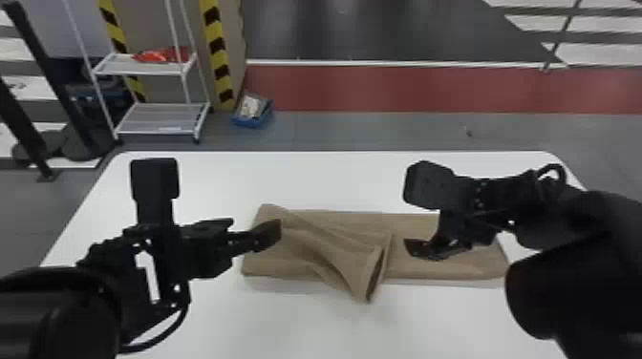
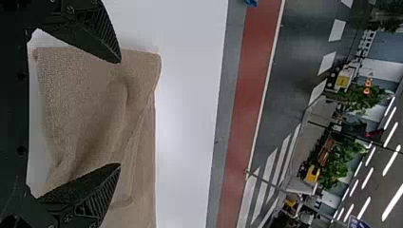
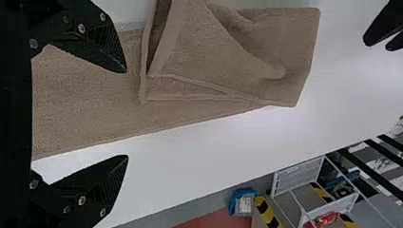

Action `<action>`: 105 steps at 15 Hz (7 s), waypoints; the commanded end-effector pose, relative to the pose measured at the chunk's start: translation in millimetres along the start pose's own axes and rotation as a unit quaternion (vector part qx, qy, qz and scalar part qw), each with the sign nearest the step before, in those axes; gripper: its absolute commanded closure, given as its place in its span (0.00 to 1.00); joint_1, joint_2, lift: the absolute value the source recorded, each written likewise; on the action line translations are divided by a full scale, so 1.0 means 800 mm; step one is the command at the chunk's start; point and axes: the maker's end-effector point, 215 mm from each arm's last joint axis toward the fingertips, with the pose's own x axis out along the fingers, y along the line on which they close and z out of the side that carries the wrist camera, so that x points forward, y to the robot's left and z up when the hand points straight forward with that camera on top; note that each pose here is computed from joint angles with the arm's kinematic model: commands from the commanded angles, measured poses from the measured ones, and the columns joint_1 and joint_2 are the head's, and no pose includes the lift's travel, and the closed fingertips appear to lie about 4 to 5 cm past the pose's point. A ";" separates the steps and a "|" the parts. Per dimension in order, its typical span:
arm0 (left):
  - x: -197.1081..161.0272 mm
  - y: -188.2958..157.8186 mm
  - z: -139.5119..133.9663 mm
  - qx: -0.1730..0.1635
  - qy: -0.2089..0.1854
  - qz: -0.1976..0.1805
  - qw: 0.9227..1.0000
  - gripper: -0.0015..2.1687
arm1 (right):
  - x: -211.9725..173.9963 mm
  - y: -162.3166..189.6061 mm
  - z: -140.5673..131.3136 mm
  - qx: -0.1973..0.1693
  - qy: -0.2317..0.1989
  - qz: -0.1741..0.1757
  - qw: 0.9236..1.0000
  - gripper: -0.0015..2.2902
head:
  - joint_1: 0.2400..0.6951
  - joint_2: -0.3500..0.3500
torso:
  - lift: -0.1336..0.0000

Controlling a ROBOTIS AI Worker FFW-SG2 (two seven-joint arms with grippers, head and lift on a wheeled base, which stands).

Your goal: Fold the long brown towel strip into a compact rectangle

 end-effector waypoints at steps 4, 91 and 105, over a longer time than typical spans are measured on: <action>-0.003 -0.007 -0.014 -0.001 0.008 -0.003 1.000 0.06 | 0.045 0.047 0.016 -0.024 0.013 0.042 0.999 0.18 | 1.00 0.49 | 0.07; 0.064 -0.017 0.010 0.060 -0.021 -0.015 0.998 0.12 | 0.124 0.057 0.004 0.574 -0.092 0.057 0.812 0.15 | 1.00 0.50 | 0.07; 0.059 -0.029 -0.006 0.057 -0.014 -0.028 0.998 0.12 | 0.126 0.057 0.018 0.564 -0.098 0.064 0.818 0.22 | 1.00 0.50 | 0.07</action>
